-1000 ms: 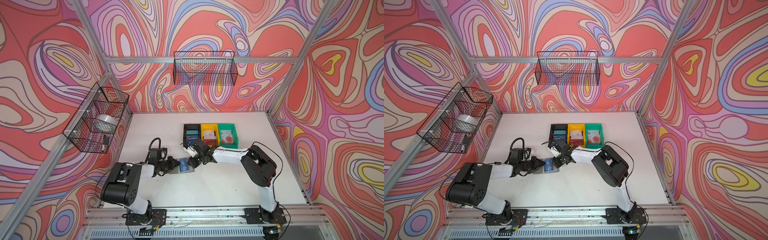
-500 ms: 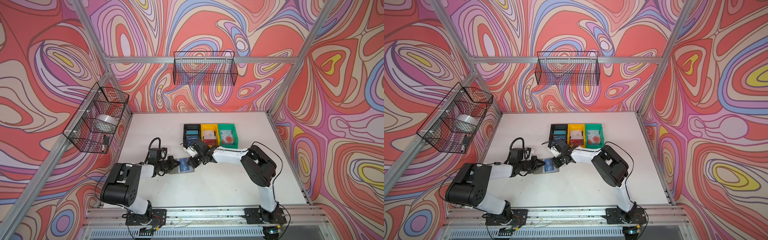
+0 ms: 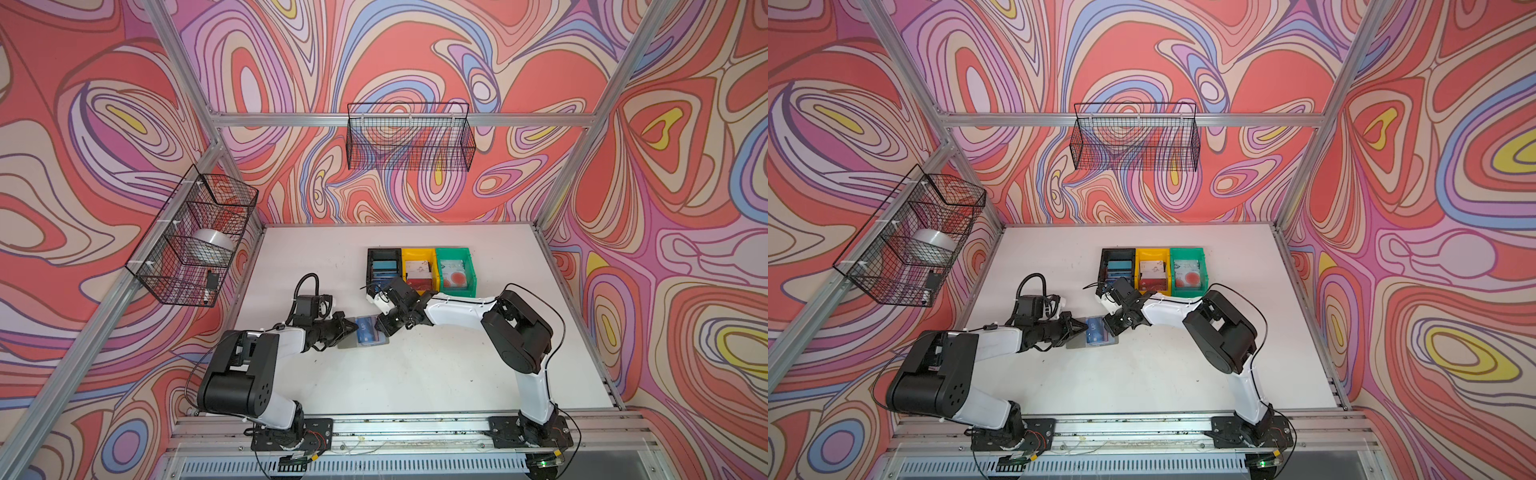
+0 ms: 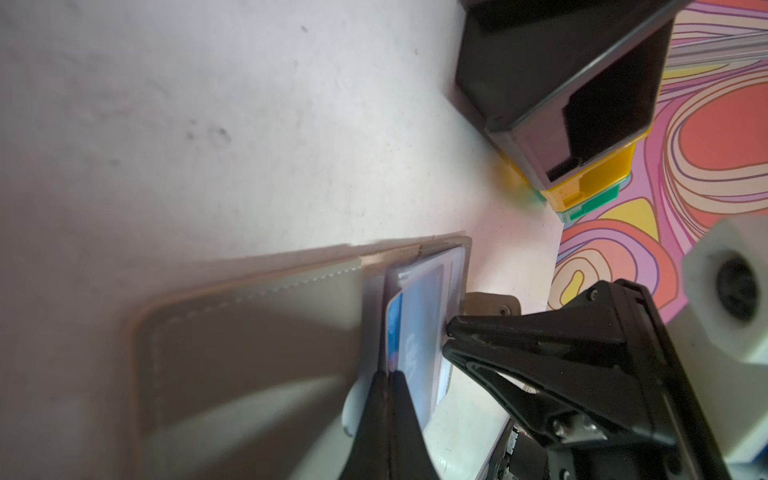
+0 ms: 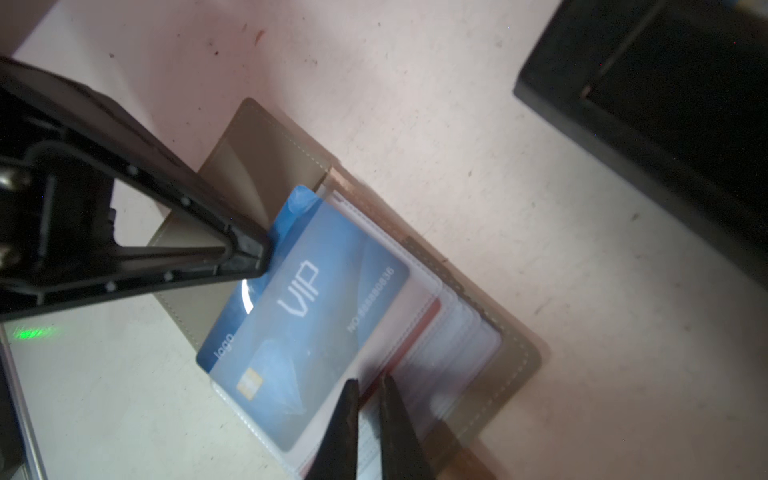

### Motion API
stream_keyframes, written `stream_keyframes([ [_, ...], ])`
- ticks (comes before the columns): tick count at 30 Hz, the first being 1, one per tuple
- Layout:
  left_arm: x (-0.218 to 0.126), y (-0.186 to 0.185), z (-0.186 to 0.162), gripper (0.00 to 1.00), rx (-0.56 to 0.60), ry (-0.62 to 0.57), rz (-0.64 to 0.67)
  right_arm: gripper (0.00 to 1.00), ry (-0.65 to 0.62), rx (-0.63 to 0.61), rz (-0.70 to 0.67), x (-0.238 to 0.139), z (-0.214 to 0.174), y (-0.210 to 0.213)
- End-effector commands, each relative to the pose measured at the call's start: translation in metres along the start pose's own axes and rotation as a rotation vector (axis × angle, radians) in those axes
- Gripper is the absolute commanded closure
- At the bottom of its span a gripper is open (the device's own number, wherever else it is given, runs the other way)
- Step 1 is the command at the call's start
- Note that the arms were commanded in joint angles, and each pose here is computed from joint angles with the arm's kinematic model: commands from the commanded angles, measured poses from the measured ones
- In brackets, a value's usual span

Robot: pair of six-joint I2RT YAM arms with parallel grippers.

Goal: Take the credit cards out of the card holder

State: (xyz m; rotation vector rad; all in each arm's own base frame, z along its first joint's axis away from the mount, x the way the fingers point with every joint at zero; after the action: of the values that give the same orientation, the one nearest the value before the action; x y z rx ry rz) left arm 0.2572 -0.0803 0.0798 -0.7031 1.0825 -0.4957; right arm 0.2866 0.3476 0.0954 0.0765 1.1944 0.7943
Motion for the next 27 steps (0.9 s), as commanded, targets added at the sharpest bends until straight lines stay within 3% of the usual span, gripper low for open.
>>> stream_keyframes([
  [1,-0.01,0.011,-0.006,1.0,-0.032,0.026,0.104,0.86,0.055,0.014,-0.008,0.009,-0.014,-0.003],
  [9,-0.025,0.008,-0.005,1.0,-0.015,0.017,0.192,0.86,0.055,0.013,-0.006,0.006,-0.013,-0.001],
  [17,-0.044,-0.018,0.014,1.0,0.025,-0.082,0.14,0.84,0.012,-0.026,0.022,-0.022,0.004,0.016],
  [24,-0.053,-0.033,0.023,1.0,0.056,-0.118,0.102,0.66,-0.044,-0.073,0.109,-0.056,0.022,0.036],
  [27,-0.052,-0.039,0.024,1.0,0.067,-0.127,0.028,0.62,-0.066,-0.068,0.165,-0.066,0.031,0.038],
])
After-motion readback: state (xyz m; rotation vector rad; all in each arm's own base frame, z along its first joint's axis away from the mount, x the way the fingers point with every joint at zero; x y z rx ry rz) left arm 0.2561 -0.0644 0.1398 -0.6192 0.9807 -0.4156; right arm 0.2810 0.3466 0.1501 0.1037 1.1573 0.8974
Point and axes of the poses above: each gripper's point midway between its finger pads, its own x axis out along the fingers, its own y axis along the line the jaws close on, z = x × y, the point moved 8 cm from there along -x, back along the fingers, and after that the axes turned 14 degrees about x, right-handed, at the moved point
